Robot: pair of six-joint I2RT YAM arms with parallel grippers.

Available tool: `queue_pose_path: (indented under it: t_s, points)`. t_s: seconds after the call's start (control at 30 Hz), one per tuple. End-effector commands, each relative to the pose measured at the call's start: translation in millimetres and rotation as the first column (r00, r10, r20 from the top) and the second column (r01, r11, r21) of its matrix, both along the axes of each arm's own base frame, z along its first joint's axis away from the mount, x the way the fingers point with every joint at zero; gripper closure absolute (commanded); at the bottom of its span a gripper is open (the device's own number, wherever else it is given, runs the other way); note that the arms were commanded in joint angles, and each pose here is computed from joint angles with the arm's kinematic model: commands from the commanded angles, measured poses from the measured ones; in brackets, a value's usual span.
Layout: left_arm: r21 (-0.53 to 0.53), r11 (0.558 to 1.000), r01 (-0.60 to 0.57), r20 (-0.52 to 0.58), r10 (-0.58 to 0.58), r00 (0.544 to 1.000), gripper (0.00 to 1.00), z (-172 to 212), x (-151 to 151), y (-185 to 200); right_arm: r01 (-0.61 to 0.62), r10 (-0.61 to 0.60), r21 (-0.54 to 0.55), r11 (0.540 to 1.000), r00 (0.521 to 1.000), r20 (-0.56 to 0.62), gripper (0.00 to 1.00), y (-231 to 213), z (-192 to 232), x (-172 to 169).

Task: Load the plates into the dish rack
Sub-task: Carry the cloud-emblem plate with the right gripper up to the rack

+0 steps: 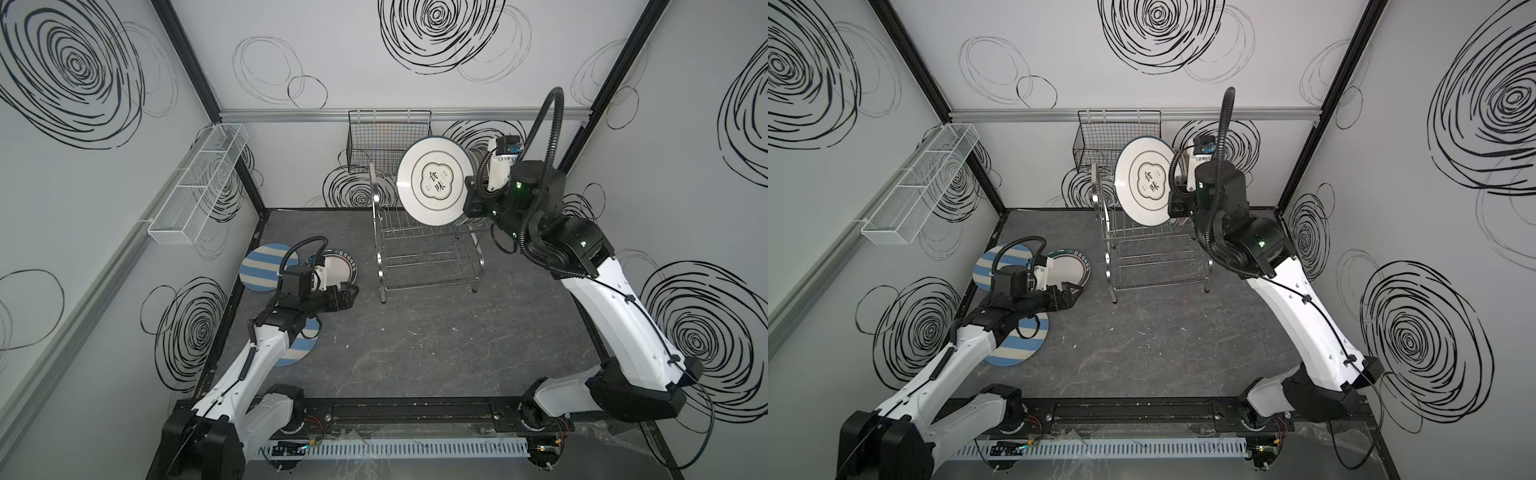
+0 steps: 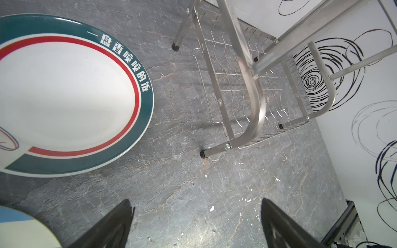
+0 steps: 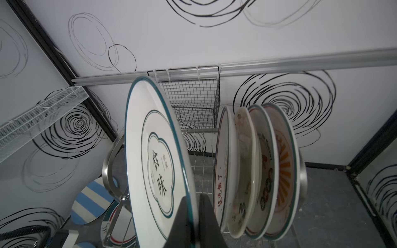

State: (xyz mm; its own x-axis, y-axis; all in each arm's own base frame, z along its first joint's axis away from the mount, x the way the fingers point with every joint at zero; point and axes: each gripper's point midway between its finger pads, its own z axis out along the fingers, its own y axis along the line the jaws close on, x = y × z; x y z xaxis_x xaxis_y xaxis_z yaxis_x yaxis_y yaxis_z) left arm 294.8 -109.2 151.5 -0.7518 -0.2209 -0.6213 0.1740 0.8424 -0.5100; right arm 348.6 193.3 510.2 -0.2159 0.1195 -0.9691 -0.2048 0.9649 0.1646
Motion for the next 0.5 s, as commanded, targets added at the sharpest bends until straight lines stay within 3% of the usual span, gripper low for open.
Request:
queue_pose_path:
  t_s: [0.0, 0.3, 0.47]
  points:
    - [-0.006, 1.000, 0.016, 0.039, -0.016, 0.999, 0.04, 11, 3, -1, 0.253, -0.243, -0.083, 0.964, 0.963, 0.117, 1.00, -27, 32, -1]
    - [0.045, 0.998, -0.046, 0.037, 0.044, 0.998, 0.04, 8, 3, 12, 0.466, -0.430, -0.236, 0.853, 0.883, 0.188, 1.00, -16, 25, 6]
    - [0.041, 0.998, -0.037, 0.032, 0.036, 0.999, 0.04, 7, 4, 11, 0.499, -0.462, -0.298, 0.814, 0.866, 0.190, 1.00, -8, 11, 17]
